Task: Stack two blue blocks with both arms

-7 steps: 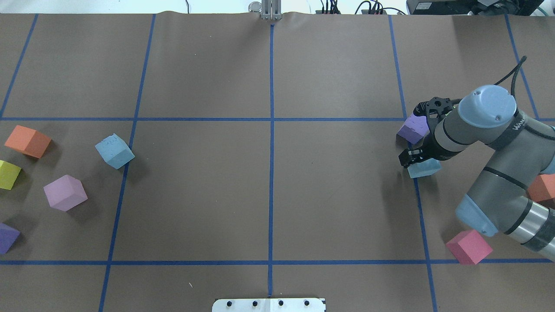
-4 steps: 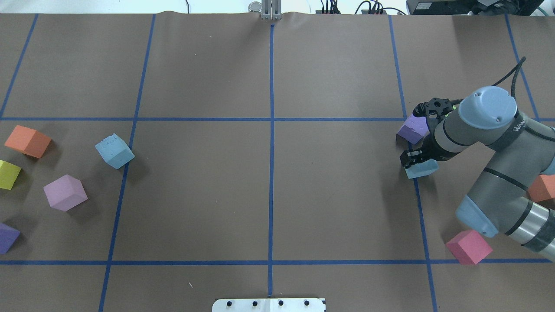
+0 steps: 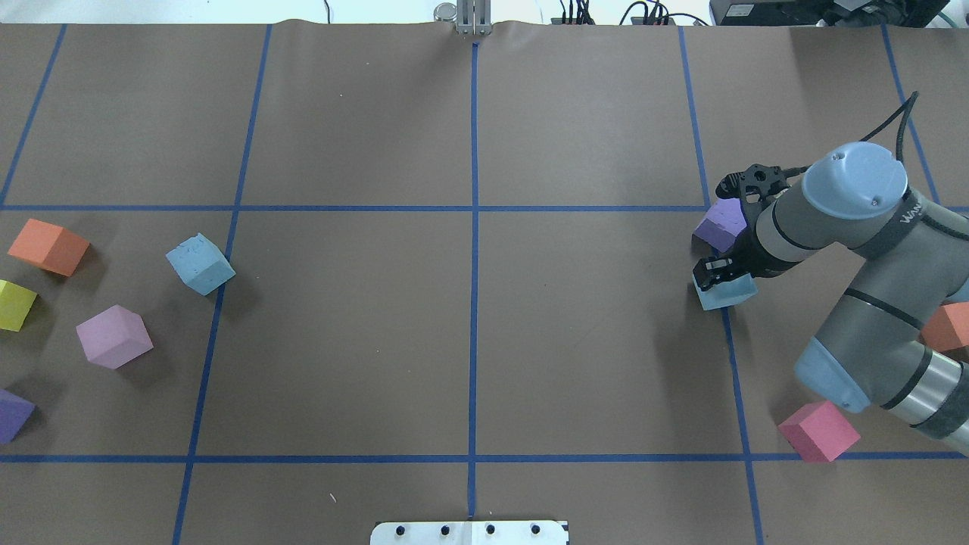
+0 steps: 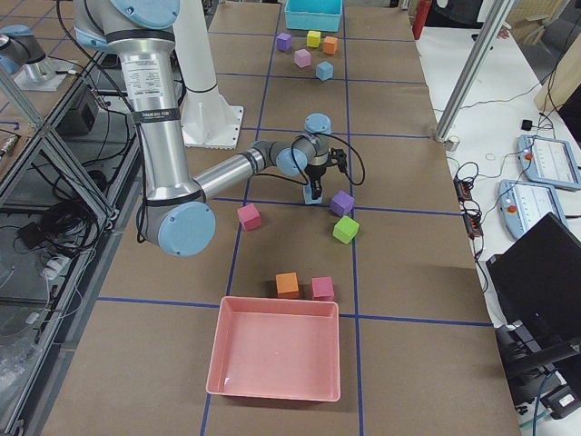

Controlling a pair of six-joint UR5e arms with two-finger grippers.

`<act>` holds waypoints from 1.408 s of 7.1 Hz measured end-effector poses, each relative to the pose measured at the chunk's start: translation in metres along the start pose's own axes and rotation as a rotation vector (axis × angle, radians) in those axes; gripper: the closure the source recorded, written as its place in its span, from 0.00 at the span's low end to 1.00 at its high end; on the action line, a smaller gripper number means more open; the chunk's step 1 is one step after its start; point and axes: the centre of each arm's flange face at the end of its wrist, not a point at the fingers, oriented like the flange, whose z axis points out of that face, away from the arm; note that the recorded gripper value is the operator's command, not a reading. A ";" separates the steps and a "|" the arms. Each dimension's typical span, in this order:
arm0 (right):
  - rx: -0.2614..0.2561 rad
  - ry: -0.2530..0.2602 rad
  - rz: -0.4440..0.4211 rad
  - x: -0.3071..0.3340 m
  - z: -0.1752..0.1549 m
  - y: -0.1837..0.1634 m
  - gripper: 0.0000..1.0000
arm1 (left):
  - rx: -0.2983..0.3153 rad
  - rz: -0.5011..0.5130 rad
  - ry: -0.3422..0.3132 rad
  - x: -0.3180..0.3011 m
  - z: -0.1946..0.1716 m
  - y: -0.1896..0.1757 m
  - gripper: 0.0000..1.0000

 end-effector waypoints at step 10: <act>-0.041 -0.009 0.158 -0.197 -0.031 -0.062 0.36 | -0.003 -0.003 -0.002 -0.002 0.001 0.002 0.00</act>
